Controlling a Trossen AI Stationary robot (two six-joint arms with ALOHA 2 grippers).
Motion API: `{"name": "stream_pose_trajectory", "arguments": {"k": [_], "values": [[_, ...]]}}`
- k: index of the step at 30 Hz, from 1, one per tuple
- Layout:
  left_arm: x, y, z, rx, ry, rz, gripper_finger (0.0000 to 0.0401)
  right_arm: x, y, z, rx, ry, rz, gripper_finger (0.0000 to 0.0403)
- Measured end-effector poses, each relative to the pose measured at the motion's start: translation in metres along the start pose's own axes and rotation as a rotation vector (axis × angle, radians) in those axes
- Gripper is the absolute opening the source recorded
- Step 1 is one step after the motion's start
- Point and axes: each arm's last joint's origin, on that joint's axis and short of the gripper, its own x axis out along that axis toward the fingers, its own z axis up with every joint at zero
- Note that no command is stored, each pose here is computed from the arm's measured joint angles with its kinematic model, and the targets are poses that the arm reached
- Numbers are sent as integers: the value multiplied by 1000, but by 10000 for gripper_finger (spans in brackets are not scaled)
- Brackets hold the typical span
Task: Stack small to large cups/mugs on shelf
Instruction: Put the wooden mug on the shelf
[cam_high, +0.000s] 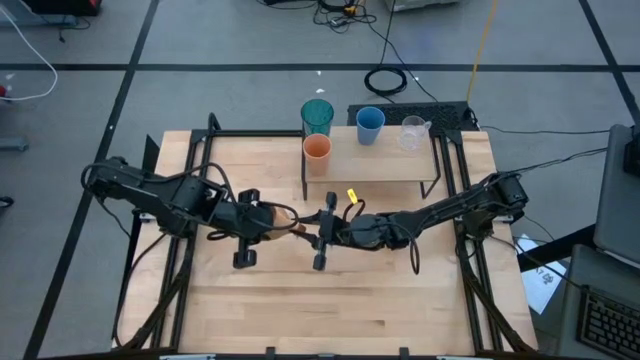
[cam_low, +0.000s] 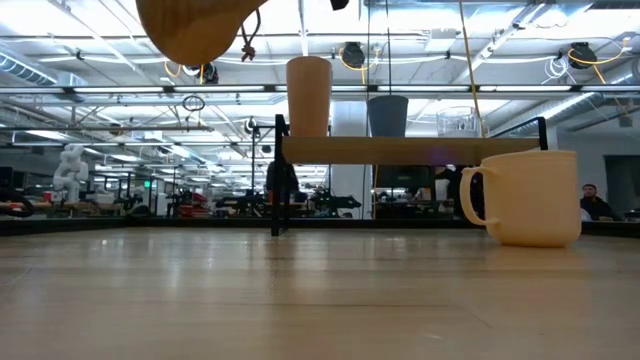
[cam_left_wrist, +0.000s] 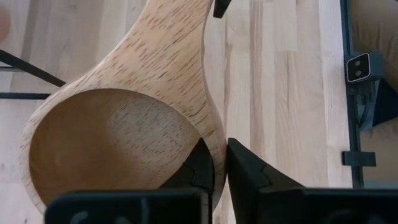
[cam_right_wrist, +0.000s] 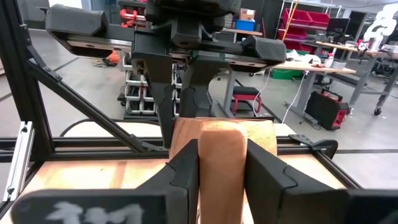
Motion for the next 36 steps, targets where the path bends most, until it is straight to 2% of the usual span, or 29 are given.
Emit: {"name": "stream_pose_trajectory", "arguments": {"k": [12,16,24,30,36], "values": [[0,0,1,50,-23,23,86,0,0,-2,-6,16,0,83],[0,-2,4,86,-59,42,123,0,0,-2,-4,14,-1,83],[-4,-2,5,73,-99,56,193,-3,-1,-4,-21,63,-1,83],[-21,2,2,46,-176,96,202,-15,-1,0,-25,140,13,83],[-41,7,-5,37,-270,187,202,-37,-2,12,-19,211,34,83]]}}
